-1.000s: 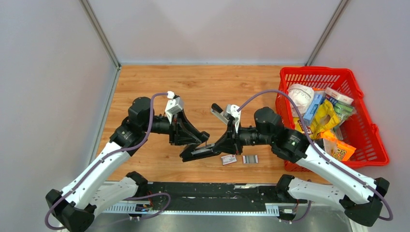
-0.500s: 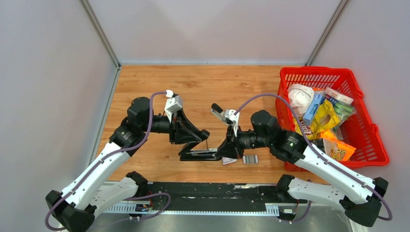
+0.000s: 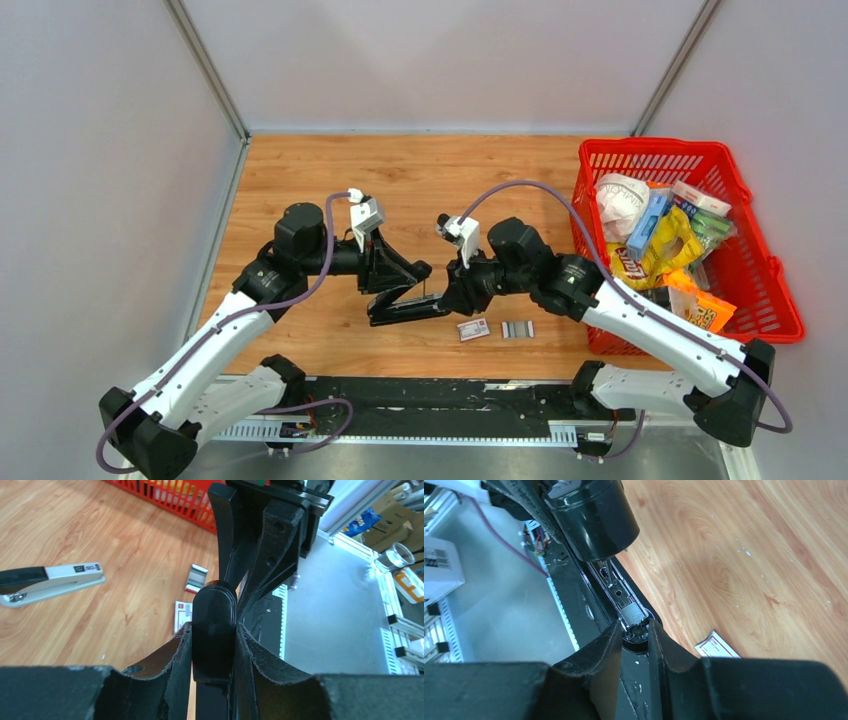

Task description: Unload the staples from the stapler

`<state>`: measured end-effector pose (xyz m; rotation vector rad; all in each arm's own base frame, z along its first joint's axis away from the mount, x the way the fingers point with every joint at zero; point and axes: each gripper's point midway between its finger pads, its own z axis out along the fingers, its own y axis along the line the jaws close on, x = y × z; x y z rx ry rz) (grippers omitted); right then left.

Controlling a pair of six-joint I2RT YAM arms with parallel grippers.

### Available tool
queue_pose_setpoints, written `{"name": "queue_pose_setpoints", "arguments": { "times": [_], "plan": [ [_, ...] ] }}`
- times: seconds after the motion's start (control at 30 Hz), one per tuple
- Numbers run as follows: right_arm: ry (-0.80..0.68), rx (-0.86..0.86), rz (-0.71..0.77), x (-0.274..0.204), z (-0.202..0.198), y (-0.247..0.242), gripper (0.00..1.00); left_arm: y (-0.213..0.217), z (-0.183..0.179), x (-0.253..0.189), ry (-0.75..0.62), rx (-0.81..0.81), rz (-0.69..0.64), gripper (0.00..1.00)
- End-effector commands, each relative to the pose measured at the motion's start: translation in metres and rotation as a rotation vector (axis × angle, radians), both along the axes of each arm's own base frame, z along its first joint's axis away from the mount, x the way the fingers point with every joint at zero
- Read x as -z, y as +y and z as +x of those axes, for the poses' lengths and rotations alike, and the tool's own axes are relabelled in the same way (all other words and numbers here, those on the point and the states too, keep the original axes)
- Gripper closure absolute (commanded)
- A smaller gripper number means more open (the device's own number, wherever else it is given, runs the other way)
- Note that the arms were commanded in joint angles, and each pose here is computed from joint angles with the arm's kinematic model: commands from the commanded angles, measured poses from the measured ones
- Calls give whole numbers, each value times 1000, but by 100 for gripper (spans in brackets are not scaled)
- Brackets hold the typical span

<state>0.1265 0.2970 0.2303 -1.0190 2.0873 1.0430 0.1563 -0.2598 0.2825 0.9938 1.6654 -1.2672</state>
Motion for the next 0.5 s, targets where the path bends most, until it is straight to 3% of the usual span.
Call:
{"name": "queue_pose_setpoints", "arguments": {
  "times": [0.0, 0.17, 0.37, 0.43, 0.47],
  "plan": [
    [-26, 59, 2, -19, 9, 0, 70, 3, 28, -8, -116, -105, -3, 100],
    [-78, 90, 3, -36, 18, -3, 60, 4, 30, 0, -107, -116, 17, 100],
    [-131, 142, 4, -54, 31, -4, 57, 6, 35, 7, -101, -144, 42, 100],
    [-148, 168, 1, -58, 39, -3, 70, 7, 36, 6, -105, -153, 42, 100],
    [-151, 180, -2, -59, 42, -1, 82, 7, 37, 5, -104, -157, 40, 100]
  ]
}}
